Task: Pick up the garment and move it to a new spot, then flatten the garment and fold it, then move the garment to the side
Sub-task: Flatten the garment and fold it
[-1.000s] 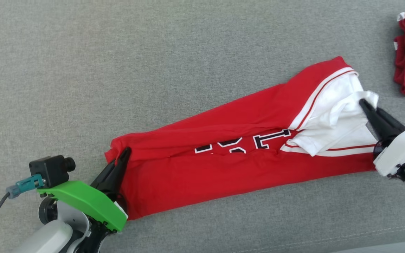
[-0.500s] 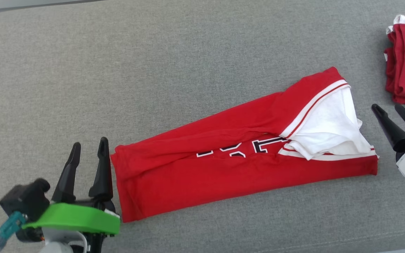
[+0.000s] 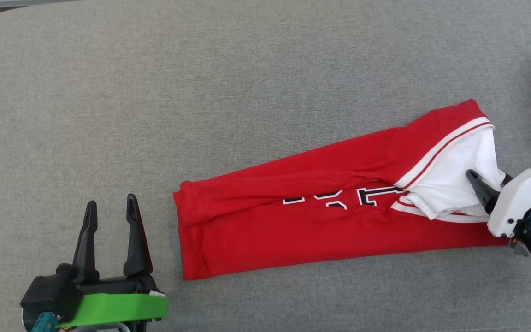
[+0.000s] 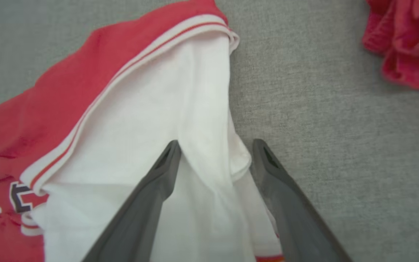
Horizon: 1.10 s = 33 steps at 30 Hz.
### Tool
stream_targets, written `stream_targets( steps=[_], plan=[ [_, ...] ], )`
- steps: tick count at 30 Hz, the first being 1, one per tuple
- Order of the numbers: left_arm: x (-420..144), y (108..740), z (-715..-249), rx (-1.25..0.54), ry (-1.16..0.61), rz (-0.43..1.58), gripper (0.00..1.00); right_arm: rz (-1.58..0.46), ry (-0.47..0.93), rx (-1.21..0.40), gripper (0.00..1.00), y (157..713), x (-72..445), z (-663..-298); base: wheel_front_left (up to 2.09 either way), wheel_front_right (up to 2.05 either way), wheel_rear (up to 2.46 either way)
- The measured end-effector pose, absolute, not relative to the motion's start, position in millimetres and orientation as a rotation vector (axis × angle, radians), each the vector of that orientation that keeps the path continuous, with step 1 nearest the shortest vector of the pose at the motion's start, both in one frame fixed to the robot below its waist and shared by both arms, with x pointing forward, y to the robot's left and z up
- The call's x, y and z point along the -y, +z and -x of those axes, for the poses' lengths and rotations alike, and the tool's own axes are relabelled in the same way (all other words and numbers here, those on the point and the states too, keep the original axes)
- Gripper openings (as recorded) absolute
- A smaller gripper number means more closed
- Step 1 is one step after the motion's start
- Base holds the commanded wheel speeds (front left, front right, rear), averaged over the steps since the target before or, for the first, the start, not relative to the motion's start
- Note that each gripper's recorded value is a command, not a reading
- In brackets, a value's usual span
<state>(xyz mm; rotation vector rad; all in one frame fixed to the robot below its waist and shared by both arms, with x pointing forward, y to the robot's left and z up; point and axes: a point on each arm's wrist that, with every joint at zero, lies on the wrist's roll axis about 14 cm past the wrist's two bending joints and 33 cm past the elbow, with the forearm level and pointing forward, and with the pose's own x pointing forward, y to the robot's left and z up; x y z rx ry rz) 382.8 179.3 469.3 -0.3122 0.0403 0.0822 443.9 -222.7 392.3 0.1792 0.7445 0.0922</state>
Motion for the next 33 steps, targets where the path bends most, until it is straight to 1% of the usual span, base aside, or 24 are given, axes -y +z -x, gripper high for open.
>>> stream_targets(
  steps=[3, 7, 8, 9, 12, 15, 18, 23, 26, 29, 33],
  plan=[
    [-185, 465, -379, -0.041, 0.079, 0.290, 1.00, -0.171, 0.100, -0.790, 1.00, 378, 215, -443, 0.00, 0.00, 0.00],
    [-189, 461, -378, -0.046, 0.074, 0.277, 1.00, -0.171, 0.117, -0.793, 1.00, 374, 207, -449, 0.00, 0.00, 0.00],
    [-189, 461, -377, -0.044, 0.071, 0.273, 1.00, -0.178, 0.121, -0.786, 0.57, 375, 205, -451, 0.00, 0.00, 0.00],
    [-189, 461, -377, -0.045, 0.068, 0.272, 1.00, -0.197, 0.128, -0.774, 0.00, 377, 202, -454, 0.00, 0.00, 0.00],
    [-190, 460, -375, -0.048, 0.066, 0.276, 1.00, -0.235, 0.128, -0.732, 0.00, 384, 201, -459, 0.00, 0.00, 0.00],
    [-189, 459, -373, -0.050, 0.069, 0.297, 1.00, -0.263, 0.090, -0.668, 0.00, 397, 217, -467, 0.00, 0.00, 0.00],
    [-190, 461, -368, -0.049, 0.083, 0.312, 1.00, -0.245, 0.053, -0.609, 0.00, 416, 240, -473, 0.00, 0.00, 0.00],
    [-186, 466, -362, -0.039, 0.087, 0.334, 1.00, -0.190, -0.004, -0.479, 0.00, 469, 285, -481, 0.00, 0.00, 0.00],
    [-188, 469, -357, -0.031, 0.103, 0.359, 1.00, -0.138, 0.005, -0.429, 0.00, 501, 296, -481, 0.00, 0.00, 0.00],
    [-190, 472, -351, -0.024, 0.118, 0.371, 1.00, -0.086, 0.069, -0.420, 0.00, 523, 283, -478, 0.00, 0.00, 0.00],
    [-192, 473, -346, -0.021, 0.132, 0.381, 1.00, -0.061, 0.227, -0.428, 0.00, 536, 230, -475, 0.00, 0.00, 0.00]
  ],
)
